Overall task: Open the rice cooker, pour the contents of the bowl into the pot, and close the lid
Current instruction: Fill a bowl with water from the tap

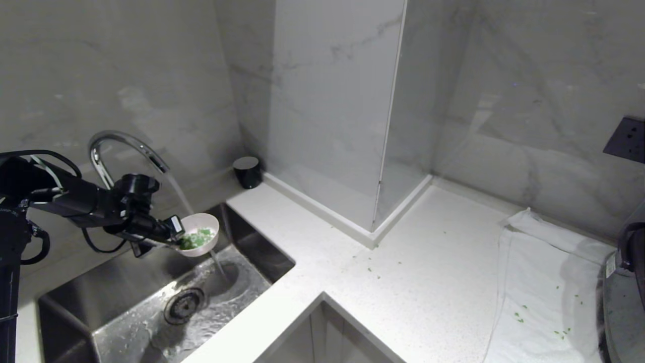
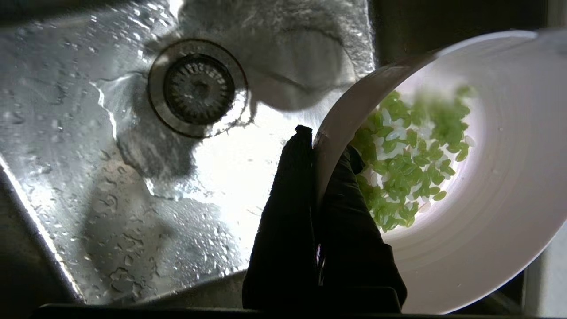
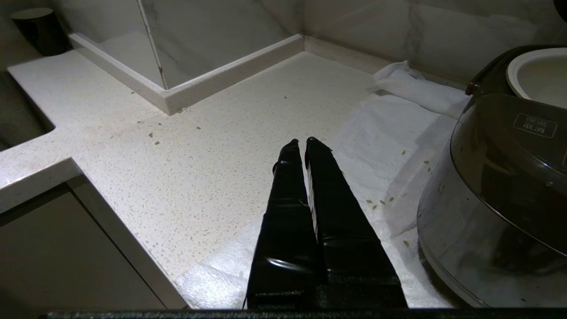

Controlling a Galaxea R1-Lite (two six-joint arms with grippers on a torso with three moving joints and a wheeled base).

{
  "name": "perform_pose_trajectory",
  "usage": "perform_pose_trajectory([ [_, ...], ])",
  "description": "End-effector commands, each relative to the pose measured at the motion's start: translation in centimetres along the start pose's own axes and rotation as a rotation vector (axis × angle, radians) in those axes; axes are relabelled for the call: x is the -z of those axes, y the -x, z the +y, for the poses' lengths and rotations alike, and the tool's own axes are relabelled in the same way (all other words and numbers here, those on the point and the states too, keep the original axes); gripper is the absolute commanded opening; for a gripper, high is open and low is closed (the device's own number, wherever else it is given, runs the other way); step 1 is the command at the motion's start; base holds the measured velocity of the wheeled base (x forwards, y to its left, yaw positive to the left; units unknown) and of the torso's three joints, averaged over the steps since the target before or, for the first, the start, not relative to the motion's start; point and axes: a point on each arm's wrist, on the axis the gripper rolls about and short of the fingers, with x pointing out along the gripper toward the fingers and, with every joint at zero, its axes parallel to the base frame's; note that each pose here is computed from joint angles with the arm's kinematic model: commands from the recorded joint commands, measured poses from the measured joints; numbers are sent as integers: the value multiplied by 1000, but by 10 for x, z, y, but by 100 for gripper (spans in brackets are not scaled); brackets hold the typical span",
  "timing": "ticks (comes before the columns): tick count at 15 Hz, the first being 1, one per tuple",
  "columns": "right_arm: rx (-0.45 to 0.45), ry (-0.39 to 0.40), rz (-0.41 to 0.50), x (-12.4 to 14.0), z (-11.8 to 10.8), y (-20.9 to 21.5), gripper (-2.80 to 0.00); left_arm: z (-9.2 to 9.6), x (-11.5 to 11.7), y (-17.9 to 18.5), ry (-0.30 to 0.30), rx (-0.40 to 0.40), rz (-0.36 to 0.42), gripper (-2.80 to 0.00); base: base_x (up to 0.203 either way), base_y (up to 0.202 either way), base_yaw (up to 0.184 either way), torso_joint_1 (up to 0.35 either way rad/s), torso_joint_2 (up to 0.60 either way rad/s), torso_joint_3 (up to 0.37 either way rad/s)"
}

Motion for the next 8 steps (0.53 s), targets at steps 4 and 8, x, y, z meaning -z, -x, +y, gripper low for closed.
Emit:
perform_pose_trajectory([
  [4, -1, 1, 0, 0, 0, 0, -280, -1, -8, -7, 14, 2, -21, -280, 0, 0, 0, 0, 0, 0],
  [8, -1, 1, 0, 0, 0, 0, -280, -1, -9, -6, 20, 3, -23, -280, 0, 0, 0, 0, 0, 0],
])
